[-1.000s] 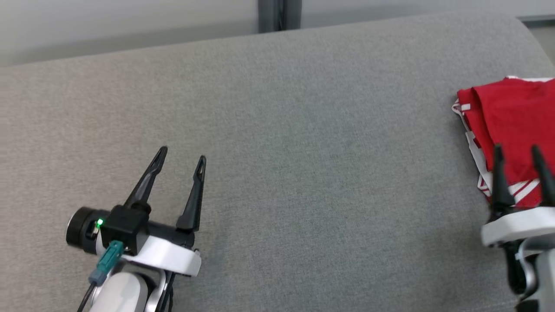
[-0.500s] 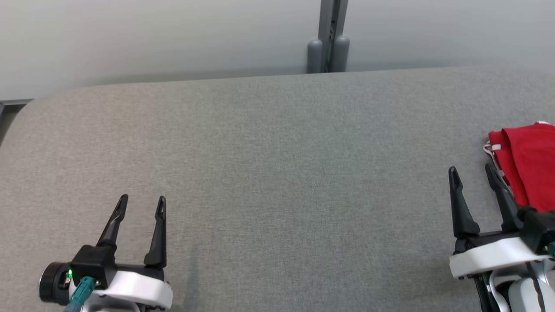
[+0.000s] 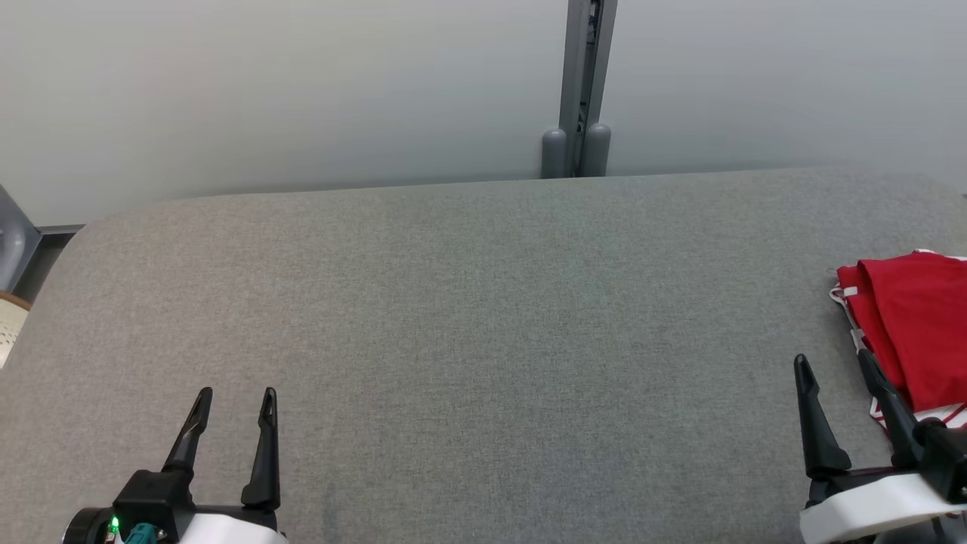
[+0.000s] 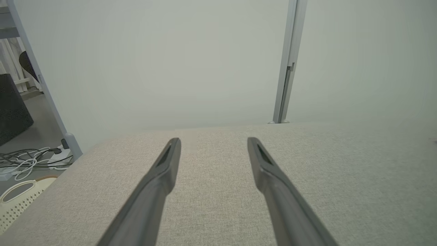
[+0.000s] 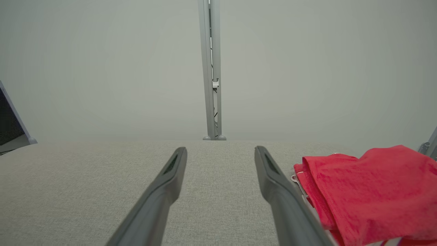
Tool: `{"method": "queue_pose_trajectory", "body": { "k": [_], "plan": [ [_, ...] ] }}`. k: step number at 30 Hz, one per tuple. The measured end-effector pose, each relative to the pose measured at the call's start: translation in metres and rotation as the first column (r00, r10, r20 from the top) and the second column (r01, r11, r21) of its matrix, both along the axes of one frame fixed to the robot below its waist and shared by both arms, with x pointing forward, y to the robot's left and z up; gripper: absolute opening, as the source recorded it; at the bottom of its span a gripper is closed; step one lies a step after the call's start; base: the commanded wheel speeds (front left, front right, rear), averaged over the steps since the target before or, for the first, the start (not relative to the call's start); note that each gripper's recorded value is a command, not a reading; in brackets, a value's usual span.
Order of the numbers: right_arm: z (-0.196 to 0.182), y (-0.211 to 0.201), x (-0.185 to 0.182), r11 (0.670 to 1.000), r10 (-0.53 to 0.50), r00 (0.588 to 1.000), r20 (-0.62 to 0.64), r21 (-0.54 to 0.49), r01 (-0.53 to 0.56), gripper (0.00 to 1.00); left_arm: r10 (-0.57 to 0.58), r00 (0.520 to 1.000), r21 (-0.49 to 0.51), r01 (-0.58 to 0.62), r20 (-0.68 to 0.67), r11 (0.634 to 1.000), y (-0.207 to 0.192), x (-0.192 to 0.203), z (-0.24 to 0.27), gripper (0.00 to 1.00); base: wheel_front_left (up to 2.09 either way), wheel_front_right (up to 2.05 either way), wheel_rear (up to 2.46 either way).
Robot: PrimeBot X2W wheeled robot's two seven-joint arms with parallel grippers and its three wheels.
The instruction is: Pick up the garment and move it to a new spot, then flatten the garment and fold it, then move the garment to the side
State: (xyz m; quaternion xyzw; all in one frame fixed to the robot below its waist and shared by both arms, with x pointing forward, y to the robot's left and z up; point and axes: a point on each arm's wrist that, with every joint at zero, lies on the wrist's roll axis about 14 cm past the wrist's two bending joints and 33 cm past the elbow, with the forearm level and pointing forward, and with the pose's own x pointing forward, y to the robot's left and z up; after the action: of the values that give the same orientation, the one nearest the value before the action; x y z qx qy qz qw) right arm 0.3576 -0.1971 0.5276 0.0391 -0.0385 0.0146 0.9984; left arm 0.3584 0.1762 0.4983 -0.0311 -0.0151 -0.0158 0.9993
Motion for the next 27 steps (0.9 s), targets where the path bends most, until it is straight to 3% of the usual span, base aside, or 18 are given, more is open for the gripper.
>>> {"method": "queue_pose_trajectory", "body": {
  "k": [27],
  "plan": [
    [0.002, -0.001, -0.016, 1.000, -0.007, 1.000, -0.014, -0.018, 0.007, 1.00, 0.001, 1.000, 0.038, 0.000, -0.029, 0.999, 0.006, -0.008, -0.008, 1.00, 0.00, 0.00, 0.00]
  ]
}}
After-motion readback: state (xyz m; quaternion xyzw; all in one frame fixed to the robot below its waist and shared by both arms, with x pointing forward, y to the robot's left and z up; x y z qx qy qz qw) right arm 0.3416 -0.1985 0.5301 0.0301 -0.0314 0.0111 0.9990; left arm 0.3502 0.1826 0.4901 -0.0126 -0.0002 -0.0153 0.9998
